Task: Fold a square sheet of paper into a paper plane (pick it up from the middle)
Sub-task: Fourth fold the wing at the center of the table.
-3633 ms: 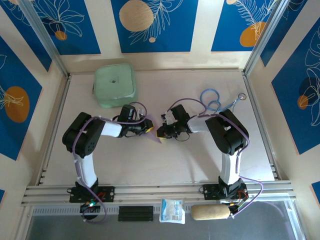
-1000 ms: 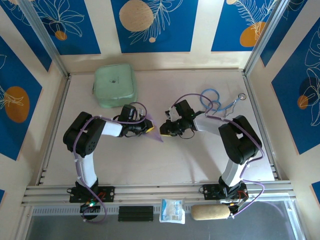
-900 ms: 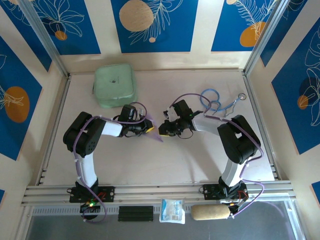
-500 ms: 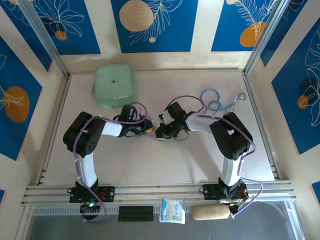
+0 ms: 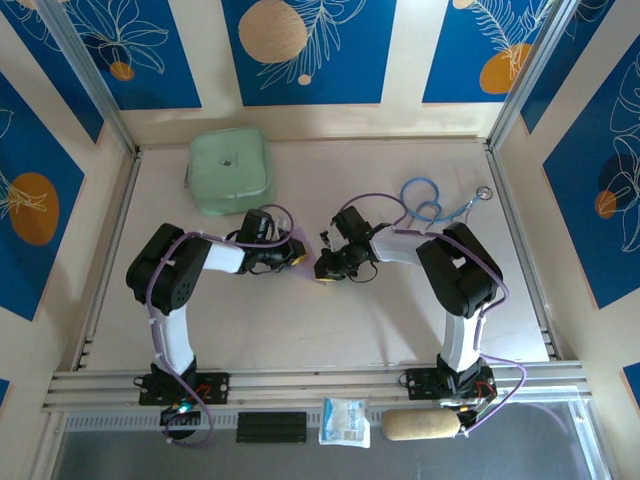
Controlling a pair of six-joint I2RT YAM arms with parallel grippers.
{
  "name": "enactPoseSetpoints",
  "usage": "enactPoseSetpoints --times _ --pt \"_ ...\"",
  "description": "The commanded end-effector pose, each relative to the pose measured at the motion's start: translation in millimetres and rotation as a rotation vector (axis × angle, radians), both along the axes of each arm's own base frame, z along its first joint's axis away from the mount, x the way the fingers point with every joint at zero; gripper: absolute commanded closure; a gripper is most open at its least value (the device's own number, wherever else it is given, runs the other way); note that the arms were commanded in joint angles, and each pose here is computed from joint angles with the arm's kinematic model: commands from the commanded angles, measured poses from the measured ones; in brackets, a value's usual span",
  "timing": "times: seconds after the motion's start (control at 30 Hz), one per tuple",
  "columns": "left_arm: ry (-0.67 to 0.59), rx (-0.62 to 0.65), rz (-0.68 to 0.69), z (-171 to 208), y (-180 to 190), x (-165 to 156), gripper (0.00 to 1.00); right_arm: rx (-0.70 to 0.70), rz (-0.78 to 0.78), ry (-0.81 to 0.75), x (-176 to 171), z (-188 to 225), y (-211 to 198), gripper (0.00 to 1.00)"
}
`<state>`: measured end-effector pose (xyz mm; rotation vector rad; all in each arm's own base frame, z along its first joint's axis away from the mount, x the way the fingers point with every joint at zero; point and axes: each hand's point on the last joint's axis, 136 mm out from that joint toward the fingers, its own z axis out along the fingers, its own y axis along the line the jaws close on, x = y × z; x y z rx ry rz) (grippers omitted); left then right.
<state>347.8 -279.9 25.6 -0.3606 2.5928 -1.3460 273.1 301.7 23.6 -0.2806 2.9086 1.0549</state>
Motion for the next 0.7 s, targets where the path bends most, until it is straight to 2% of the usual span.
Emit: enactPoseSetpoints --times 0.0,0.67 --pt "0.076 0.059 0.016 -24.4 5.7 -9.5 0.91 -0.029 0.004 0.033 -4.8 -8.7 -3.1 0.89" --pt "0.095 0.081 0.019 -28.1 7.6 -9.6 0.91 -0.035 -0.02 0.102 -14.9 -28.0 -16.6 0.89"
